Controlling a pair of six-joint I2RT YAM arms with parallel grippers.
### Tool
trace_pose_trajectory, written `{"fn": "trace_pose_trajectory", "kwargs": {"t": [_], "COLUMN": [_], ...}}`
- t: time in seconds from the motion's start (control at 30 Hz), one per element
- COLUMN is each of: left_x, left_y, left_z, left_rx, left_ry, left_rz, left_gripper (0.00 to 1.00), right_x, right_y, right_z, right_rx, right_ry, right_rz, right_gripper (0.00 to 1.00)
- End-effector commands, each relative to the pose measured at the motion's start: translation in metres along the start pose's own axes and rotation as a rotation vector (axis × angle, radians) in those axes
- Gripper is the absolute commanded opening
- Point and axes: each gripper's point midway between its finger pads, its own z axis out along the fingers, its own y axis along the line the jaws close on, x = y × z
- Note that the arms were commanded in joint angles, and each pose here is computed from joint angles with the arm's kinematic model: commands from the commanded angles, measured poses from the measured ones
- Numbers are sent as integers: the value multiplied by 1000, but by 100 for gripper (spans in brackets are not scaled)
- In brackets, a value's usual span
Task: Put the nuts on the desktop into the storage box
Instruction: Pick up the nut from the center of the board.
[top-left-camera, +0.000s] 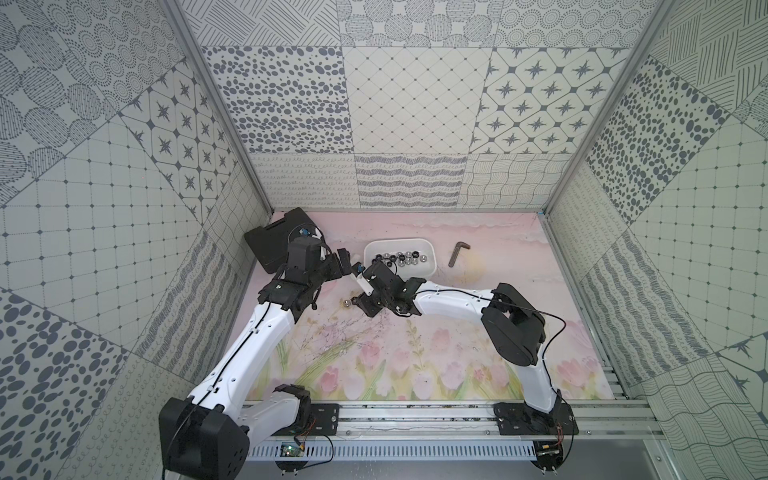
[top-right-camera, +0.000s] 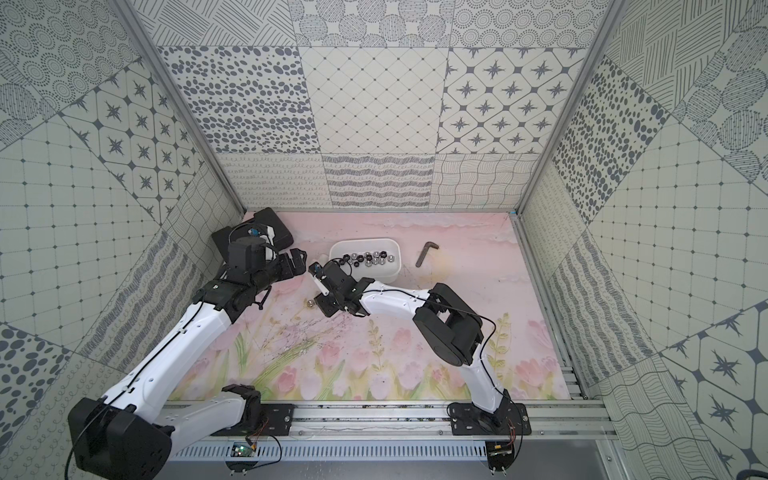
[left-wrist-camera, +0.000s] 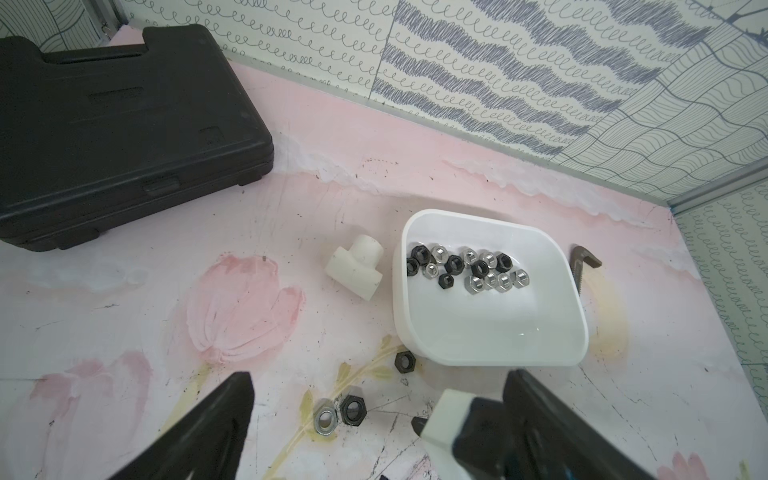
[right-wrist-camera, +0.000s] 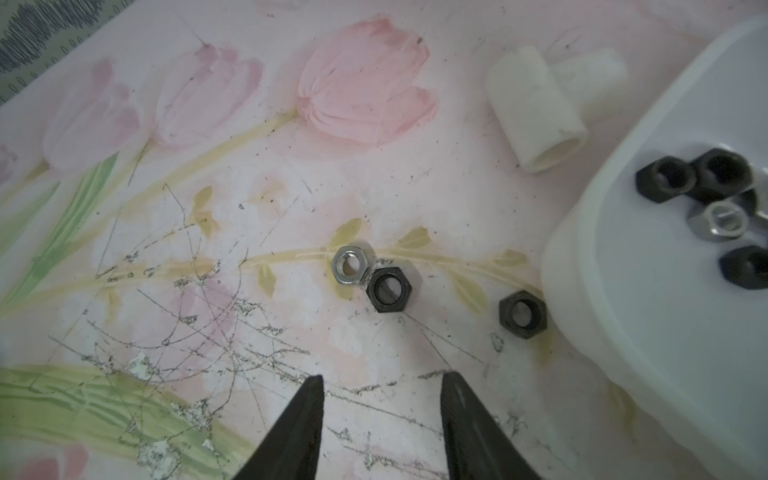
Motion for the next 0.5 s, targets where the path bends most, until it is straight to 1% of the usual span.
{"fn": "trace_pose_trajectory", "kwargs": {"t": [0.0, 0.3, 0.47], "left_x": [4, 3, 3], "left_y": [3, 2, 2], "left_z": [-3, -3, -2], "left_rx": [-11, -9, -8], "left_ry": [14, 9, 5], "left_rz": [6, 7, 7], "left_gripper": [99, 99, 99], "right_x": [-7, 0, 3], "right_y": [1, -4, -1], "right_z": [18, 41, 52], "right_rx": [5, 37, 28], "right_ry": [-18, 19, 40], "right_rz": [25, 5, -1], "right_gripper": [49, 50, 50]}}
